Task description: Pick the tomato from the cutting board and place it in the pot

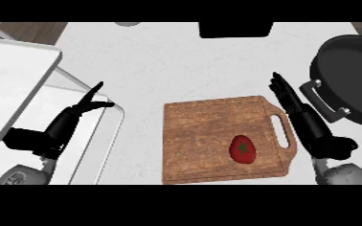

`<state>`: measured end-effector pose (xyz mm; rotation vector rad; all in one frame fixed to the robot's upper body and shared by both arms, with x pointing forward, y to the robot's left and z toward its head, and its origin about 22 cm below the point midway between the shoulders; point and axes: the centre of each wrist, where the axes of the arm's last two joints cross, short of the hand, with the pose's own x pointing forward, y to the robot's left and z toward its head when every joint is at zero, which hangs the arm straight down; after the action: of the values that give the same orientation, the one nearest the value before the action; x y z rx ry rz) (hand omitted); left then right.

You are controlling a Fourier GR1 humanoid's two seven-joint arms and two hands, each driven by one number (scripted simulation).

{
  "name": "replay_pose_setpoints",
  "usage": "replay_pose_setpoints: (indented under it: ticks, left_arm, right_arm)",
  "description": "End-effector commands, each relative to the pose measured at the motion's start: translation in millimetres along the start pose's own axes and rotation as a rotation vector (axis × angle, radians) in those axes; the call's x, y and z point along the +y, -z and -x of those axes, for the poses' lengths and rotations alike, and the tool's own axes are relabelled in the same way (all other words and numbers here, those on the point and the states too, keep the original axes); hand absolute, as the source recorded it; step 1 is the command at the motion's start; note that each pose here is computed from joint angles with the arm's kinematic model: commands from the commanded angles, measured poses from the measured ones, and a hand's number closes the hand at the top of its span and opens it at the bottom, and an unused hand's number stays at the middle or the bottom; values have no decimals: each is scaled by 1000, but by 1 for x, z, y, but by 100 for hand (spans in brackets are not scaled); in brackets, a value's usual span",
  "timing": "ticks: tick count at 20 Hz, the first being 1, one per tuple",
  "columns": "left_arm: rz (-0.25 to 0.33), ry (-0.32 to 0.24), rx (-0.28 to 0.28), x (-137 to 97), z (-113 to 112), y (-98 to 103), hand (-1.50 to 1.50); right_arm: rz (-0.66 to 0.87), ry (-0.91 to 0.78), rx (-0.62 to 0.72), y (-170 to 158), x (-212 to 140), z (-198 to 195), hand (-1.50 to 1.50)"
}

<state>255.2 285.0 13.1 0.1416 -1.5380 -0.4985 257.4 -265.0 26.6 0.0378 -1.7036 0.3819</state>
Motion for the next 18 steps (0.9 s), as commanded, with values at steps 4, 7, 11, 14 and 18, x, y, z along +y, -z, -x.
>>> replay_pose_setpoints:
  ticks: [4,7,11,14,18]
  left_arm:
    - [-95,-86,-232,-4,-8,-3,0]
    - [-208,-89,-352,-43,-4,-31,0]
    - [-377,-356,-265,-36,-50,-23,0]
    - [-385,-358,-226,-12,-58,-12,0]
    - [-402,-362,-193,6,-74,19,0]
  right_arm:
    - [-173,121,-221,25,-15,-41,150]
    - [-186,-375,-247,33,-69,-77,150]
    - [-208,-304,-271,18,-97,-54,-150]
    - [-314,-283,-414,14,-96,-41,-150]
    - [-397,-419,-436,-1,-128,-38,-150]
